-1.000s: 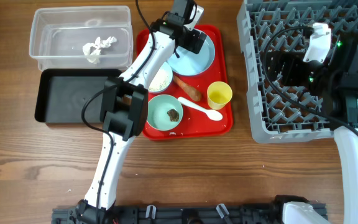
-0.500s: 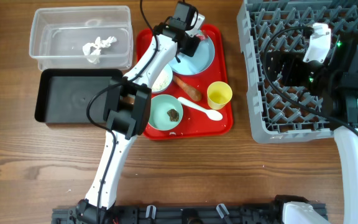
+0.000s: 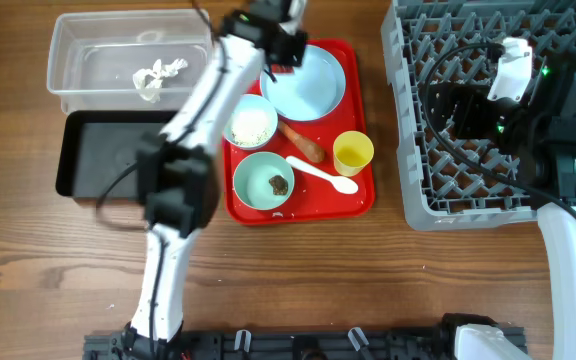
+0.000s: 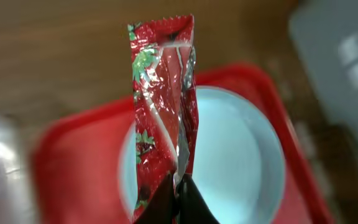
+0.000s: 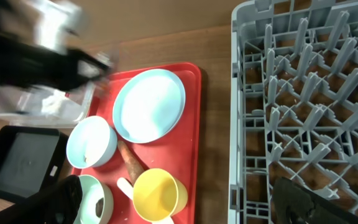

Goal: Sort waste into correct bins and load items into the dishwasher rack
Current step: 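Move the wrapper with the left gripper and drop it in the clear bin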

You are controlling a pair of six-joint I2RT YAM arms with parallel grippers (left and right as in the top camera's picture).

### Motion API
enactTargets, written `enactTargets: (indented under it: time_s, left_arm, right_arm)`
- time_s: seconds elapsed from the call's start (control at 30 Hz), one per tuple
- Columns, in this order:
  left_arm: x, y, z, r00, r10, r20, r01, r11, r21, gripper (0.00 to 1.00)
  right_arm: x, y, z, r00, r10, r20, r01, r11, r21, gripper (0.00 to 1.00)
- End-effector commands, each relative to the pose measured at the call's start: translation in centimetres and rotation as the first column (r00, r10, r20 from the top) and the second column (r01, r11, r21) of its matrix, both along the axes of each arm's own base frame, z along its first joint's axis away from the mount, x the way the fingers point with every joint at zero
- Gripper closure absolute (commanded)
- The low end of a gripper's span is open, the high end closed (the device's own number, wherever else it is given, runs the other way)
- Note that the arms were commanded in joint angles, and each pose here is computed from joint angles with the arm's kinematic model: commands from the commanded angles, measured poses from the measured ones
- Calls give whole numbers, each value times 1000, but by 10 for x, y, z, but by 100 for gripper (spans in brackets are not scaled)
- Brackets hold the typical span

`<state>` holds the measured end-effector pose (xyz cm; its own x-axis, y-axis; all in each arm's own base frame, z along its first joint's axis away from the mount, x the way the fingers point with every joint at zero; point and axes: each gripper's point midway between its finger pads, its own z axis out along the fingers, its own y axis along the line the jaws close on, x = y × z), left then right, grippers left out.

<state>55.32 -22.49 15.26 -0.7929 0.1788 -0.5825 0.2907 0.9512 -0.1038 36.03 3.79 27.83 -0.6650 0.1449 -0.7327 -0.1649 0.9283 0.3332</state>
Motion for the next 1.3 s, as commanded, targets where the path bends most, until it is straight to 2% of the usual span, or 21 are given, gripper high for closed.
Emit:
enactTargets:
  time_s: [0.0, 0.2, 0.23, 0.27, 0.33, 0.37, 0.4, 0.5, 0.63, 0.77, 0.93, 1.0, 1.1, 1.27]
  left_arm:
    - [6, 85, 65, 974, 209, 90, -213, 977, 35, 96]
    - [8, 184, -2, 923, 379, -73, -366, 920, 142, 96]
    - [8, 193, -12, 915, 393, -95, -376, 914, 153, 88]
    - [7, 200, -20, 908, 404, -114, -384, 909, 159, 71]
    - [6, 212, -27, 897, 422, -130, -400, 901, 168, 28]
    - [7, 214, -26, 896, 425, -127, -403, 900, 167, 16]
    - [8, 215, -25, 896, 427, -120, -407, 899, 163, 0]
    - [9, 212, -19, 901, 419, -113, -402, 904, 146, 0]
    - [-4, 189, 9, 927, 349, -137, -344, 937, 55, 0]
    - [-50, 130, 55, 958, 177, -226, -207, 972, -114, 1]
    - [-95, 72, 37, 902, 153, -403, -209, 973, -98, 5]
    - [-101, 48, 25, 902, 121, -416, -168, 982, -80, 12]
    - [-104, 37, -2, 887, 224, -403, -232, 972, 28, 19]
    - [-107, 14, -58, 893, 208, -400, -209, 977, 41, 46]
  right_arm:
    - [4, 1, 6, 1000, -8, 13, 7, 1000, 4, 0]
    - [6, 1, 8, 1000, -8, 26, 7, 1000, 3, 0]
    - [6, 1, 8, 1000, -8, 26, 8, 1000, 4, 0]
    - [6, 1, 8, 1000, -8, 26, 7, 1000, 3, 0]
    - [6, 1, 8, 1000, -8, 26, 7, 1000, 3, 0]
    - [6, 1, 8, 1000, -7, 25, 7, 1000, 4, 1]
    - [6, 1, 8, 1000, -7, 25, 7, 1000, 4, 0]
    - [5, 2, 8, 1000, -4, 23, 4, 1000, 7, 0]
    - [5, 2, 8, 1000, -4, 22, 4, 1000, 7, 0]
    - [5, 2, 8, 1000, -9, 19, 9, 1000, 14, 0]
    - [6, 1, 8, 1000, -20, 16, 19, 1000, 25, 0]
    - [6, 1, 8, 1000, -20, 16, 19, 999, 25, 0]
    - [6, 1, 8, 1000, -19, 17, 19, 1000, 25, 0]
    - [6, 1, 9, 1000, -19, 17, 19, 1000, 25, 0]
